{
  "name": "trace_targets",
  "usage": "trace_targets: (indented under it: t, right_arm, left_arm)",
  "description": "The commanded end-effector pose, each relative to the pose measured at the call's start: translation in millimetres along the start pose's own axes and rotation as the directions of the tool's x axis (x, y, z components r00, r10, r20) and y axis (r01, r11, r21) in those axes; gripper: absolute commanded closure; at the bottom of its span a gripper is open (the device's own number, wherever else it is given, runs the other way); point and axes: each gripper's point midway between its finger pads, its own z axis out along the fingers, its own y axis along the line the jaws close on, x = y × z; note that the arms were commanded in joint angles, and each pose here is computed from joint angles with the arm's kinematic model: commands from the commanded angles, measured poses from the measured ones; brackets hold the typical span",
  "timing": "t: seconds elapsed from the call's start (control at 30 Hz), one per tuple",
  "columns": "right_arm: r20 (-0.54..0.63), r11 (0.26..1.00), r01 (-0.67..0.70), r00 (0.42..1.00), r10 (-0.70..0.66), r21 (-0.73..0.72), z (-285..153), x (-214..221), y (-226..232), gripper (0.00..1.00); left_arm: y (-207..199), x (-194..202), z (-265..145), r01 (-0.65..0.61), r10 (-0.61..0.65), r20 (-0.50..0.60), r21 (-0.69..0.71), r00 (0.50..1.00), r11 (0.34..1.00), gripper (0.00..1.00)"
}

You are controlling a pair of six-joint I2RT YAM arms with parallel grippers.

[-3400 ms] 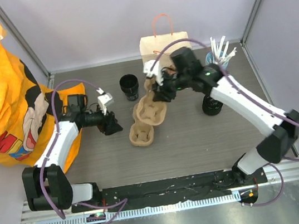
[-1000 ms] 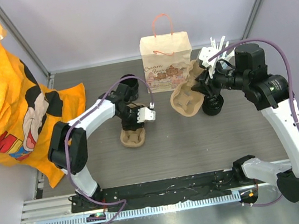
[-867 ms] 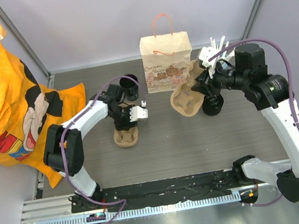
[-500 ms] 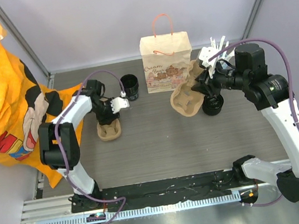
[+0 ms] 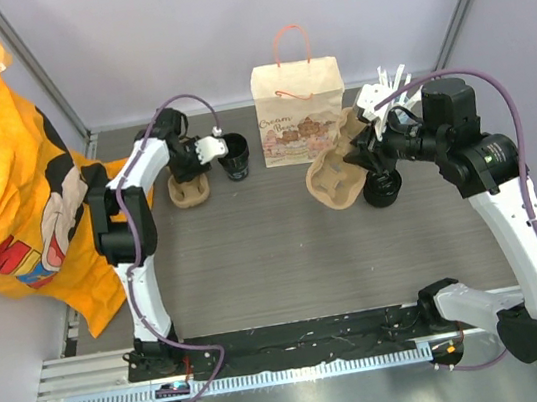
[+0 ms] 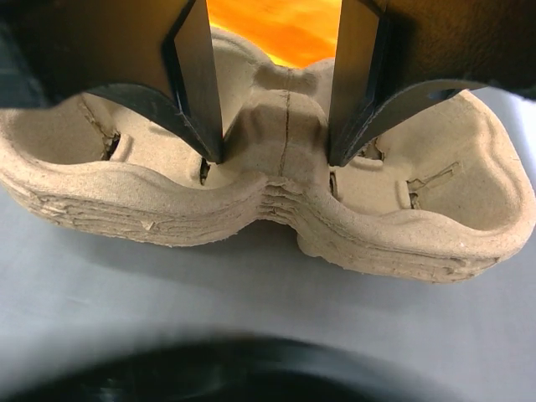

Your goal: Pack the takeout coffee

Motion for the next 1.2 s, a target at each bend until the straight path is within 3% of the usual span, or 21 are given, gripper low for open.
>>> trace_targets:
  t: [0.0,0.3,0.57,0.67,0.77,0.9,1.0,1.07,1.17]
  right_arm:
    - [0.043,0.999,0.033,0.998,-0.034,0.018,-4.2,-14.6,-4.5,0.63]
    - [0.052,0.999,0.031,0.998,-0.032,0.024,-6.7,-18.1,-5.1,0.63]
    - [0.06,0.999,0.028,0.998,-0.029,0.023,-7.9,-20.5,-4.8,0.64]
    - [0.058,0.999,0.026,0.998,-0.027,0.025,-8.5,-19.6,-4.4,0.63]
    - [0.057,0.999,0.028,0.998,-0.029,0.03,-8.1,-18.9,-6.0,0.63]
    - [0.058,0.999,0.024,0.998,-0.026,0.035,-8.9,-20.2,-7.5,0.63]
    - [0.06,0.999,0.022,0.998,-0.025,0.044,-10.1,-22.8,-9.7,0.63]
    - [0.067,0.998,0.021,0.997,-0.025,0.056,-11.8,-26.5,-12.1,0.63]
    - [0.071,0.995,-0.01,0.997,0.003,0.099,-11.7,-29.5,-21.8,0.64]
  left_arm:
    - [67.7,-1.5,0.8,-0.013,0.012,-0.007,-0.193,1.0,0.981,0.49]
    - [67.8,-15.6,-22.8,-0.026,0.041,0.065,-0.22,0.997,0.975,0.43]
    - [32.3,-11.2,-4.6,-0.07,0.075,0.073,-0.067,0.995,0.995,0.44]
    - [54.4,-19.4,-18.3,0.018,-0.002,0.108,-0.147,0.994,0.989,0.43]
    - [95.3,-31.9,-49.4,0.129,-0.073,0.21,-0.269,0.975,0.954,0.41]
    - [123.3,-39.4,-96.5,0.274,-0.159,0.335,-0.331,0.929,0.903,0.39]
    - [117.3,-60.0,-126.9,0.301,-0.151,0.428,-0.308,0.891,0.903,0.37]
    - [108.3,-78.2,-140.9,0.362,-0.2,0.511,-0.241,0.836,0.901,0.36]
    - [98.6,-113.0,-170.8,0.452,-0.276,0.606,-0.156,0.746,0.878,0.2]
